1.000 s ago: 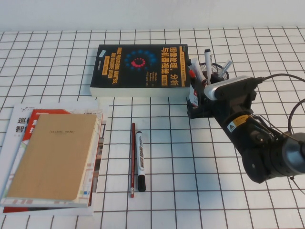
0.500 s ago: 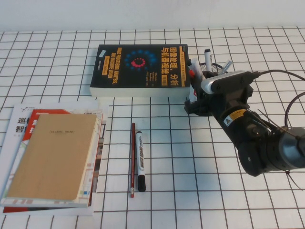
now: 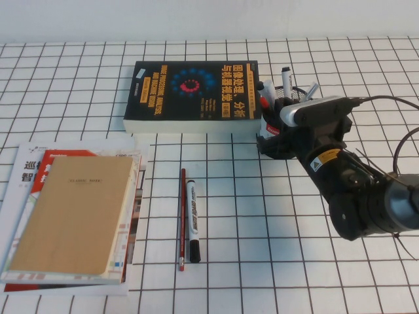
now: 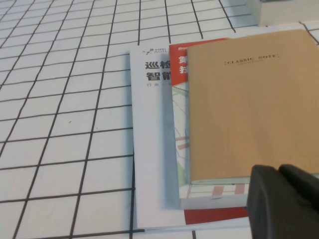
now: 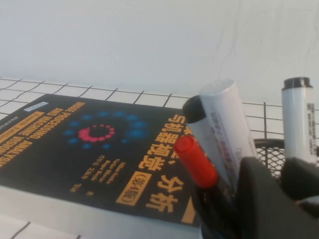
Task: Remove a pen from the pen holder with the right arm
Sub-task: 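Take a marker out of the pen holder and lay it on the table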
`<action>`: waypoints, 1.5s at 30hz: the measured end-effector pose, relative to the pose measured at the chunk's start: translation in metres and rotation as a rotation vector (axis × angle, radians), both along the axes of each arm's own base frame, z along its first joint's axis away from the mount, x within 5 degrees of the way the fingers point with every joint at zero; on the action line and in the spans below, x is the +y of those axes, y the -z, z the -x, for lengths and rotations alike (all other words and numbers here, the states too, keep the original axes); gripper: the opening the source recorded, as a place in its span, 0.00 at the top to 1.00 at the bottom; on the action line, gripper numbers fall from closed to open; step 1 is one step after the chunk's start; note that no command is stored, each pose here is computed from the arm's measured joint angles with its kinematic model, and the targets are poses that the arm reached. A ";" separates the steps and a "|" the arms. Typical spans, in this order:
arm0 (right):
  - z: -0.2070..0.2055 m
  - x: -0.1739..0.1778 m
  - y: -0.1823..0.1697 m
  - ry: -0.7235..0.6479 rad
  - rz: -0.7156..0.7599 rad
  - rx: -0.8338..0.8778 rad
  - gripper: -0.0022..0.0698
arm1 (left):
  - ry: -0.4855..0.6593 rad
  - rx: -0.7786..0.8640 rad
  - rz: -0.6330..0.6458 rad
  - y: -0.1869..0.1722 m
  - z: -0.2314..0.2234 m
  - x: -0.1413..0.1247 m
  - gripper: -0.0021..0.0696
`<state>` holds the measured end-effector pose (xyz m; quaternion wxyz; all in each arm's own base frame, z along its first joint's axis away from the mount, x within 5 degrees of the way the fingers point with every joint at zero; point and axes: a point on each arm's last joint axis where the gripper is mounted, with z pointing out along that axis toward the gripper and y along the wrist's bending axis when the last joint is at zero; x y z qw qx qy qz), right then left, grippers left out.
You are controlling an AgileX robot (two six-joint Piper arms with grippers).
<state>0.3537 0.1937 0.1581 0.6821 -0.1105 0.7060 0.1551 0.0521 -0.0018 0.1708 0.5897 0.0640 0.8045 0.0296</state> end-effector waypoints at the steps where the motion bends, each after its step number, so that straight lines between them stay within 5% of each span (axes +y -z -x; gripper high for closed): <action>1: 0.000 0.000 0.000 0.001 0.000 0.000 0.89 | 0.000 0.000 0.000 0.000 0.000 0.000 0.98; 11: 0.003 -0.001 -0.021 -0.006 -0.011 0.002 0.89 | 0.000 0.000 0.000 0.000 0.000 0.000 0.98; 30: 0.065 -0.031 -0.153 -0.076 -0.014 0.018 0.89 | 0.000 0.000 0.000 0.000 0.000 0.000 0.98; 45: 0.102 -0.026 -0.210 -0.276 0.232 0.786 0.89 | 0.000 0.000 0.000 0.000 0.000 0.000 0.98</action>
